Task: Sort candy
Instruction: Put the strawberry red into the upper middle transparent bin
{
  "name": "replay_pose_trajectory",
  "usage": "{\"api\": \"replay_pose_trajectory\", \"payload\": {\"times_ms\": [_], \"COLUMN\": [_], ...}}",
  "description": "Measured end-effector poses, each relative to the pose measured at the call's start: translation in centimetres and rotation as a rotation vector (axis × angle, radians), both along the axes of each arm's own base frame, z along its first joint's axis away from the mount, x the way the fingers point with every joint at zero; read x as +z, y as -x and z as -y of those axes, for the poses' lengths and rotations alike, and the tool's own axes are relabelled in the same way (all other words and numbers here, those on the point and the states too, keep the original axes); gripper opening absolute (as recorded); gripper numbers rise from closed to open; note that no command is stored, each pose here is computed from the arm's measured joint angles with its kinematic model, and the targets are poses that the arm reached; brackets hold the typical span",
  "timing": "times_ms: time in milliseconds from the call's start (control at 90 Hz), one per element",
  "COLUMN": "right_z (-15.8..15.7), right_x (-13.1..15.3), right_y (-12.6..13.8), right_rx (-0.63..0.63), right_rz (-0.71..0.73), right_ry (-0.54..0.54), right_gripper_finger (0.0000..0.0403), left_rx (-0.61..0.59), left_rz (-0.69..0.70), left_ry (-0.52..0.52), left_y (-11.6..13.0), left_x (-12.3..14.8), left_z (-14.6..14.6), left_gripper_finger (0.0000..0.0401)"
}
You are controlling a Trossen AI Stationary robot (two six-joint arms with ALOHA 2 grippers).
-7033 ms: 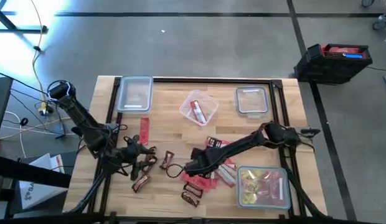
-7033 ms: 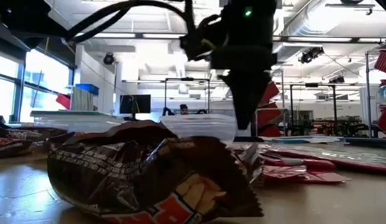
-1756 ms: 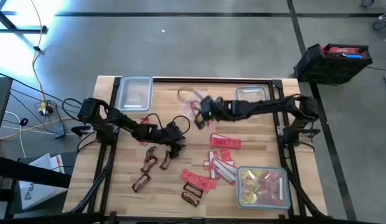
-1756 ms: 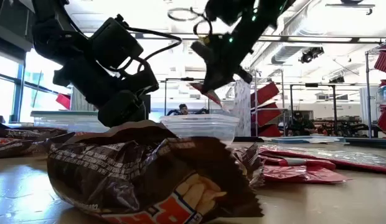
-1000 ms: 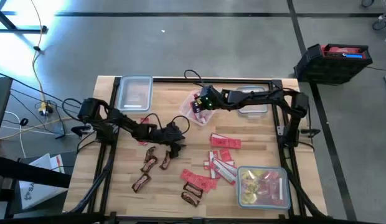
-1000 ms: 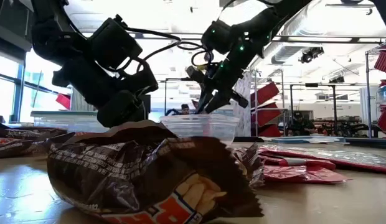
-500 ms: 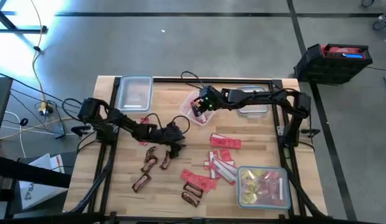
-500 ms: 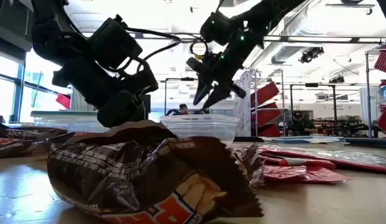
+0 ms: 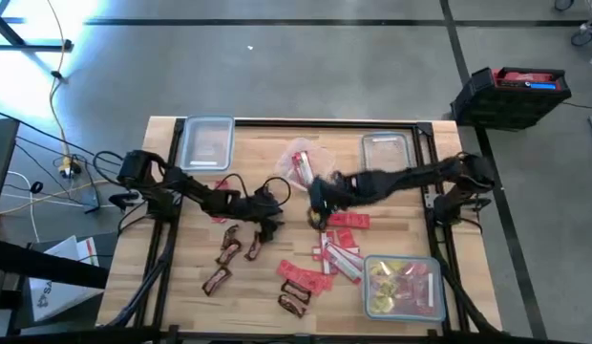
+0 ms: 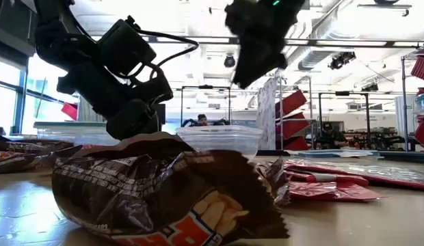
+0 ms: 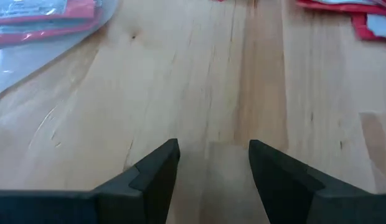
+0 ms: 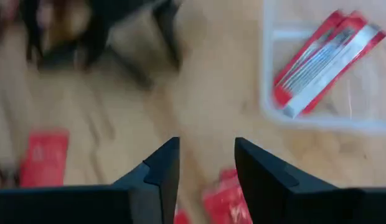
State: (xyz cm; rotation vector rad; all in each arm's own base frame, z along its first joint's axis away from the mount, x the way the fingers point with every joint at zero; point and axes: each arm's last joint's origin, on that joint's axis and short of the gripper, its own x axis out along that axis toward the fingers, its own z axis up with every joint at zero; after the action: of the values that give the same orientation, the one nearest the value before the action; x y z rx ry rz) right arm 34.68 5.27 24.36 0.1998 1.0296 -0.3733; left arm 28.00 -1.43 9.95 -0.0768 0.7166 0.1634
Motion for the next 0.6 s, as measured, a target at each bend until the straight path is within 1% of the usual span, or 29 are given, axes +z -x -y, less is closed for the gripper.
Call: {"api": "replay_pose_trajectory", "payload": {"times_ms": [89, 167, 222, 333, 444, 511, 600], "right_z": [-2.6, -4.1, -4.8, -5.7, -6.2, -6.5, -6.5], "right_x": [-1.2, -2.5, -3.6, -5.7, -7.4, -8.1, -8.8], "right_y": [1.0, 2.0, 2.8, 4.1, 4.5, 4.5, 4.1], "right_rx": [0.020, 0.031, 0.019, -0.047, -0.079, -0.059, -0.013], "right_rz": [-0.039, -0.065, -0.082, -0.080, -0.010, 0.048, 0.143], "right_ry": [0.074, 0.104, 0.102, 0.065, 0.015, -0.007, -0.021], "right_gripper_finger": [0.0124, 0.0124, 0.0124, 0.0124, 0.0124, 0.0124, 0.0124], "left_rx": [-0.002, -0.008, -0.017, -0.024, 0.052, 0.115, 0.215], "left_rz": [0.052, 0.084, 0.084, 0.101, 0.068, 0.027, -0.073], "left_ry": [-0.001, -0.005, -0.006, 0.010, 0.030, 0.053, 0.111], "left_y": [0.0, 0.1, 0.4, 1.3, 3.1, 4.5, 6.6], "left_x": [1.2, 2.3, 2.9, 4.8, 6.6, 7.4, 7.9], "left_z": [0.2, 0.5, 0.9, 1.5, 1.7, 1.6, 1.2], "left_gripper_finger": [0.0183, 0.0183, 0.0183, 0.0183, 0.0183, 0.0183, 0.0183]}}
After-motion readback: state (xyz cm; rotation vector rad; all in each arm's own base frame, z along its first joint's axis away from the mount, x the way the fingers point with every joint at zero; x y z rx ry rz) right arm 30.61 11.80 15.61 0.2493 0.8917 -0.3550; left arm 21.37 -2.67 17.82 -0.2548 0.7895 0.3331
